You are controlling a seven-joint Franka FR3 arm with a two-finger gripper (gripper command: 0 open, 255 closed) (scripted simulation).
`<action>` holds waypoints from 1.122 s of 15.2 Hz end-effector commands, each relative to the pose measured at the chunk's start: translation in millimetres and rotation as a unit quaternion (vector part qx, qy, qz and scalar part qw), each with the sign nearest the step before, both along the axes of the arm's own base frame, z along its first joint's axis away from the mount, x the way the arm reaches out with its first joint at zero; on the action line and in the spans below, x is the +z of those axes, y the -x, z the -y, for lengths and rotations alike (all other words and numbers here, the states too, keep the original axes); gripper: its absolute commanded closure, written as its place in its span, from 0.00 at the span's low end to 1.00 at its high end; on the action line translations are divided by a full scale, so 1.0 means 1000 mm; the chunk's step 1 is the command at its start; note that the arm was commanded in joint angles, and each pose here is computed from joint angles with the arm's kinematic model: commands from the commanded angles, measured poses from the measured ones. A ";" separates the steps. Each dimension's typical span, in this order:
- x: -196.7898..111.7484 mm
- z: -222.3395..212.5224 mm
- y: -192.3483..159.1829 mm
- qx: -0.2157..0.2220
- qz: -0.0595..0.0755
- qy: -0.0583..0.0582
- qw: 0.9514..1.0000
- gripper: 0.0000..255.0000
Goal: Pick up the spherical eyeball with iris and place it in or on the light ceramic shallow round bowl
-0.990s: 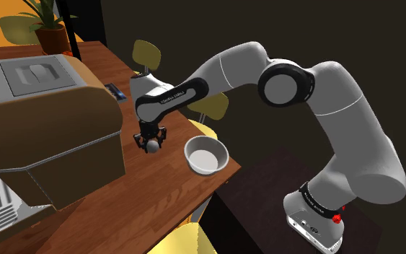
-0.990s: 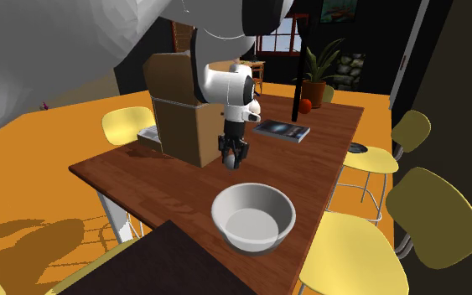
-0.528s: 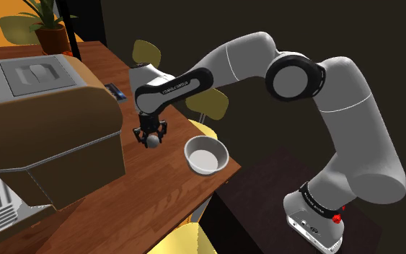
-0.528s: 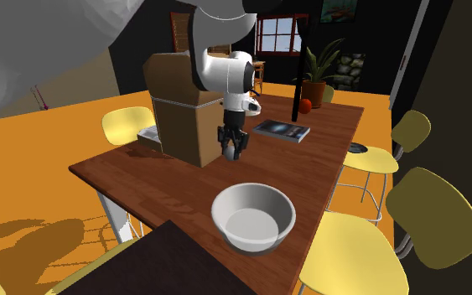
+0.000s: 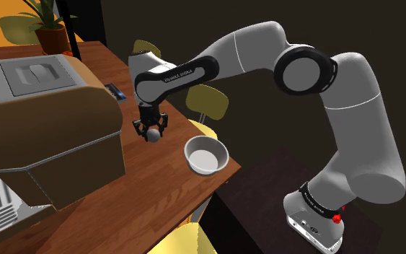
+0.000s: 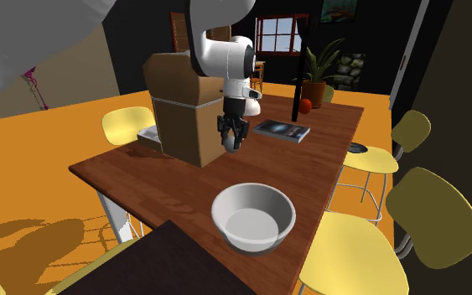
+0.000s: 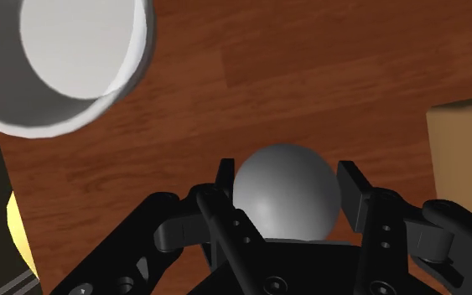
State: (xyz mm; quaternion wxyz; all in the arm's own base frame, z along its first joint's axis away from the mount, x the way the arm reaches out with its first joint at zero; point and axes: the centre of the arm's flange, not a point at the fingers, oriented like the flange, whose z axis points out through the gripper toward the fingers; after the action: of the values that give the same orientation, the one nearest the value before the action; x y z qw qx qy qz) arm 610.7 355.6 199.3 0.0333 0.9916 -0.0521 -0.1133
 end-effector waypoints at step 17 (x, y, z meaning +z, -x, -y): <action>0.034 0.117 0.085 0.000 0.000 0.000 1.000 1.00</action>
State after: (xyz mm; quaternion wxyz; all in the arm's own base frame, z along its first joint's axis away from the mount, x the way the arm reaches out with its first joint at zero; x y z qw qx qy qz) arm 537.2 250.2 232.2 0.0334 0.9916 -0.0522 -0.1136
